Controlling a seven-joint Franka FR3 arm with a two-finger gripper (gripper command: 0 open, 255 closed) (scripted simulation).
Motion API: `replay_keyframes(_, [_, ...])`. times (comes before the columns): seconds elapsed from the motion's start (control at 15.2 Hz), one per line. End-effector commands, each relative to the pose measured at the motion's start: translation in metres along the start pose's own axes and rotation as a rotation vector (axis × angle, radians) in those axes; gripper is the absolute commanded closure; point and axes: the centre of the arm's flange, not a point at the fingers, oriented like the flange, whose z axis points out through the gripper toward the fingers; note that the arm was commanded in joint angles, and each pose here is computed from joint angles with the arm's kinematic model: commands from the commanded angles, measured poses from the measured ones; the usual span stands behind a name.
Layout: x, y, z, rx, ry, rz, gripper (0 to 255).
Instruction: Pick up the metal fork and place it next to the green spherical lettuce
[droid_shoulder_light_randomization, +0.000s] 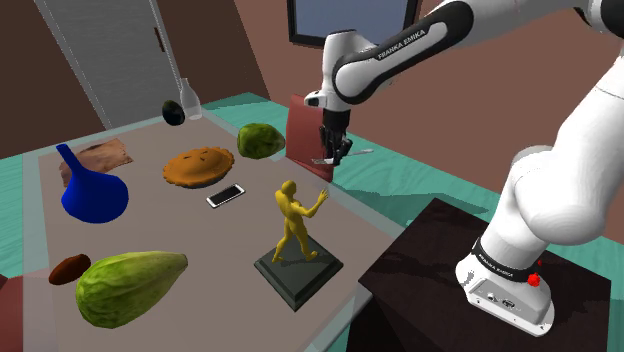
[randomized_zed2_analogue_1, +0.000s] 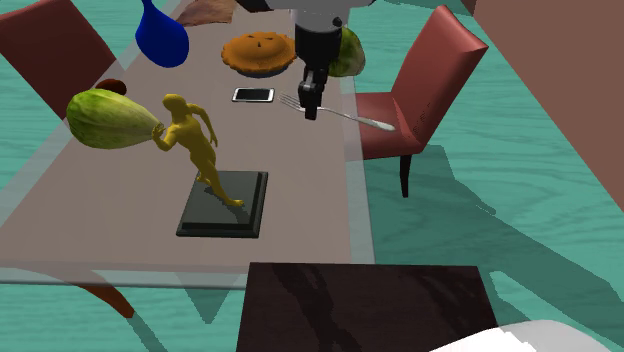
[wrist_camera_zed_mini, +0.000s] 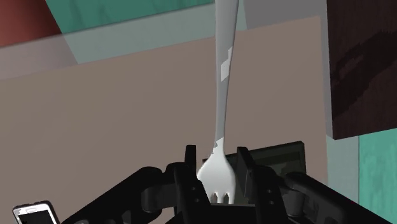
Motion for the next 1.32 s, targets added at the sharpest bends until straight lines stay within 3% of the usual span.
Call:
replay_keyframes(0.0, [0.005,0.027,-0.001,0.000,0.000,-0.001,255])
replay_keyframes(1.25, [0.044,0.269,0.000,0.000,0.000,-0.001,255])
